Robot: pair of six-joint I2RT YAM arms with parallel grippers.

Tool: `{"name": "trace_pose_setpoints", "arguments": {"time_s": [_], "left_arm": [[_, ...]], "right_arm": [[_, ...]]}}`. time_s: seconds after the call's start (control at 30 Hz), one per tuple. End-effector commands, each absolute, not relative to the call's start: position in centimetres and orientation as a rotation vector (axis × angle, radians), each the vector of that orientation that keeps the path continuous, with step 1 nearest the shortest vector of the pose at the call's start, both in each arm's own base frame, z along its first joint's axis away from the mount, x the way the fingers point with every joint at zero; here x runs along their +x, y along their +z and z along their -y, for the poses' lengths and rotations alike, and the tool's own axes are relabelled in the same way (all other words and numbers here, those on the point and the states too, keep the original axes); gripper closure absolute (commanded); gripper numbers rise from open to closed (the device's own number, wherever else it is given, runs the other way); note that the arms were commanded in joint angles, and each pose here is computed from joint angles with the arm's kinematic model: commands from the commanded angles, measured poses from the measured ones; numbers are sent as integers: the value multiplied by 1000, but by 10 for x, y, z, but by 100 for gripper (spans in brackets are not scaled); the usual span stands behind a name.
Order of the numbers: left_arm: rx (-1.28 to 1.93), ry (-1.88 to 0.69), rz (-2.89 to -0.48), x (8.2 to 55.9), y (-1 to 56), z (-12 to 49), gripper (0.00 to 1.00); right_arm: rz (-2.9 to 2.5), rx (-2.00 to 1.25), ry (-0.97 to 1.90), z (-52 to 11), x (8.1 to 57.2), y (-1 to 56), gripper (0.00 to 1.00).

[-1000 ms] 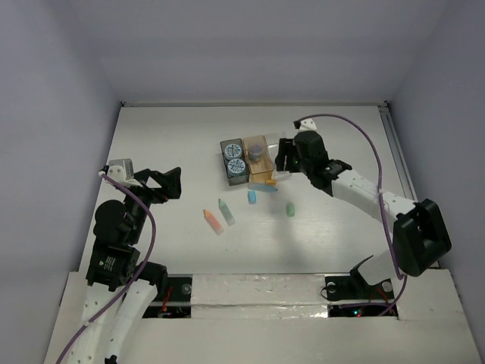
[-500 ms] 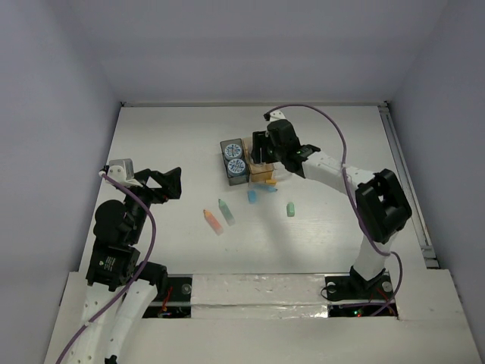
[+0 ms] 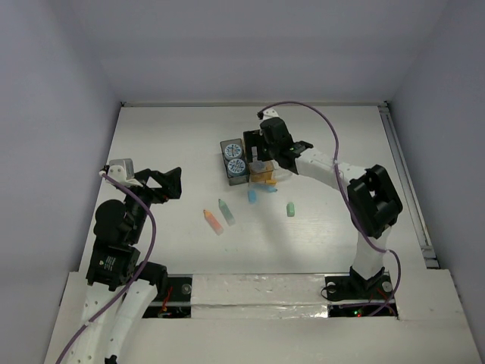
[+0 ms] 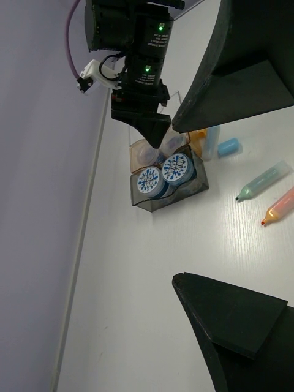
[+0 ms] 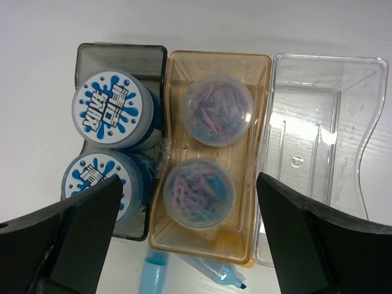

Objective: Sort the stationery into containers
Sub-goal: Place the stationery in the storage box, then pick up the pen from the center of the board.

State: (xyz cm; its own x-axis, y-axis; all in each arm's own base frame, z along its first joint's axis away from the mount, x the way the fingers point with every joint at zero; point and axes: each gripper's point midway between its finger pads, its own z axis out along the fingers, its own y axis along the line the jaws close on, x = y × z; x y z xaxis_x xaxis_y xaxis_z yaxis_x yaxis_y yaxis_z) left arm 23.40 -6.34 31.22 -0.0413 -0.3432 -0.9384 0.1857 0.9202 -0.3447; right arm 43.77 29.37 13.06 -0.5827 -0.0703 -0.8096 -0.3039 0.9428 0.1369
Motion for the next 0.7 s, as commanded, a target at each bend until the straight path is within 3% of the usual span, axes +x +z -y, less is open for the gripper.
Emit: {"name": "trace_pose_setpoints", "arguments": {"time_s": [0.0, 0.07, 0.17, 0.2, 0.33, 0.47, 0.5, 0.53, 0.67], "left_arm": [[-105, -441, -1503, 236, 326, 67, 1], [-105, -441, -1506, 236, 325, 67, 1], [-106, -442, -1504, 236, 326, 67, 1], [-106, -442, -1504, 236, 326, 67, 1], [-108, -442, -1509, 237, 325, 67, 1], [-110, -445, -1511, 236, 324, 67, 2], [-111, -446, -1512, 236, 323, 67, 3], [-111, -448, -1514, 236, 323, 67, 4], [-111, -447, -1517, 237, 321, 67, 6]], "right_arm": [[-2089, -267, 339, -303, 444, 170, 3], [-2077, -271, 342, -304, 438, 174, 3], [-2052, -338, 416, -333, 407, 181, 28], [-2052, -362, 432, -341, 396, 180, 45], [-2073, -515, 531, -393, 333, 163, 67], [-2126, -633, 497, -418, 298, 128, 60], [-2139, -646, 480, -419, 295, 121, 48], [-2158, -654, 461, -418, 295, 114, 44], [-2211, -674, 426, -421, 291, 90, 38]]}}
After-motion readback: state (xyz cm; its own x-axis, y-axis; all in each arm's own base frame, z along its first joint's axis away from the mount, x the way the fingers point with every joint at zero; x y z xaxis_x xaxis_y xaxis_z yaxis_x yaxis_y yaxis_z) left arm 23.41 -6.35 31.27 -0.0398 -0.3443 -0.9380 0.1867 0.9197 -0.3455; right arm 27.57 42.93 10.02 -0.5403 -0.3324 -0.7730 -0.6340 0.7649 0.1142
